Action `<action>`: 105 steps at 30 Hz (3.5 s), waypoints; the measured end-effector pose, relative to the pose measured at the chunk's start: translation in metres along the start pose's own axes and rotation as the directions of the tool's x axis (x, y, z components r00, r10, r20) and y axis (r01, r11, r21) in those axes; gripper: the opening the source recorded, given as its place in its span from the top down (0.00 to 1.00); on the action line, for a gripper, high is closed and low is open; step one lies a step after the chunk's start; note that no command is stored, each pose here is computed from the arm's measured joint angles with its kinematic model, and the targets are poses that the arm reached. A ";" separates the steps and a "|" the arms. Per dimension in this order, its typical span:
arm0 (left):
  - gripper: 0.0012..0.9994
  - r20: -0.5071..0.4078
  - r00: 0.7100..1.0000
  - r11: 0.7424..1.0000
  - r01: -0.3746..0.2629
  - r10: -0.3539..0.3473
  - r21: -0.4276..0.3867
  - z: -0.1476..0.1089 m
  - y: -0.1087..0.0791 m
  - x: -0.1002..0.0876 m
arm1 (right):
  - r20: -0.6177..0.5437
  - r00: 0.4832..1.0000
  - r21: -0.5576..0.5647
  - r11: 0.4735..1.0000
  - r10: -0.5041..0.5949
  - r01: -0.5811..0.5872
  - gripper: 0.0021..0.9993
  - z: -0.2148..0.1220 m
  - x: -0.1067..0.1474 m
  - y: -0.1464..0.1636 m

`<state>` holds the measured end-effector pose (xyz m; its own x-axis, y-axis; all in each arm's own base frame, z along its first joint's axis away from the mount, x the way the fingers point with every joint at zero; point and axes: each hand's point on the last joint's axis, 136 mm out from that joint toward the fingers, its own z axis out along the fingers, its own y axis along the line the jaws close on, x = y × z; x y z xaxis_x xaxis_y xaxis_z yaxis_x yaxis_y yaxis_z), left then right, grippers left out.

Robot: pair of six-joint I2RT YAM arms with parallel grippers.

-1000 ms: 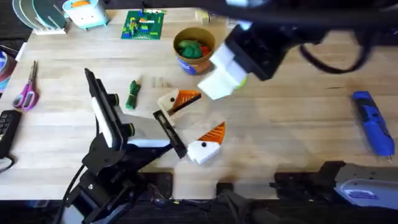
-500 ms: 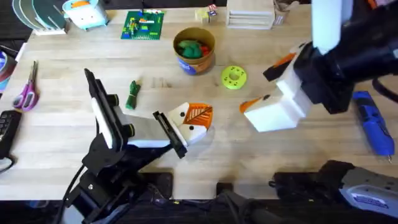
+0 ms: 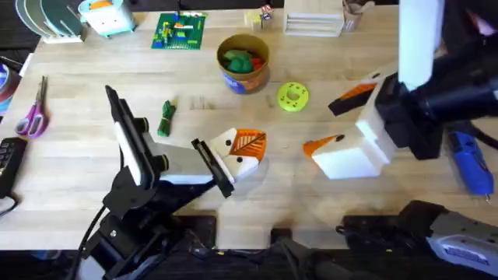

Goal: Pick up the gripper from the table and insert it into the empty holder that is missing its gripper. Then pick up a screw, insert it into the mounting hole, and use the screwdriver to tighten it. Finally, clean up the table by picking up the vegetable and placing it into the bucket.

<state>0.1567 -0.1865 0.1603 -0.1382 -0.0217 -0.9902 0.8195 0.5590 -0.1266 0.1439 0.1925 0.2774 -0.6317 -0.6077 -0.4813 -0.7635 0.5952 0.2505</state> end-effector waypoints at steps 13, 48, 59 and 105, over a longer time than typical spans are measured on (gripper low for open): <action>0.99 0.000 1.000 1.000 0.000 0.000 0.000 0.000 0.000 0.000 | 0.078 0.858 0.282 0.815 0.507 -0.507 0.05 -0.016 0.084 -0.129; 0.99 0.002 1.000 1.000 0.000 0.000 -0.027 0.000 0.005 0.000 | -0.084 0.766 0.599 0.647 0.637 -0.472 0.05 -0.048 0.276 -0.319; 0.99 0.002 1.000 1.000 0.000 0.000 -0.030 0.000 0.005 0.000 | -0.204 0.766 0.565 0.713 0.609 -0.416 0.05 -0.024 0.302 -0.342; 0.99 0.002 1.000 1.000 0.000 0.000 -0.030 0.000 0.005 0.000 | -0.134 0.675 0.539 0.625 0.726 -0.565 0.13 -0.002 0.323 -0.355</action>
<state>0.1610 -0.1835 0.1600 -0.1370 -0.0238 -0.9903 0.8022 0.5838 -0.1251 0.2102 -0.2160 0.0343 -0.9984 -0.0485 -0.0303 -0.0478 0.9985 -0.0248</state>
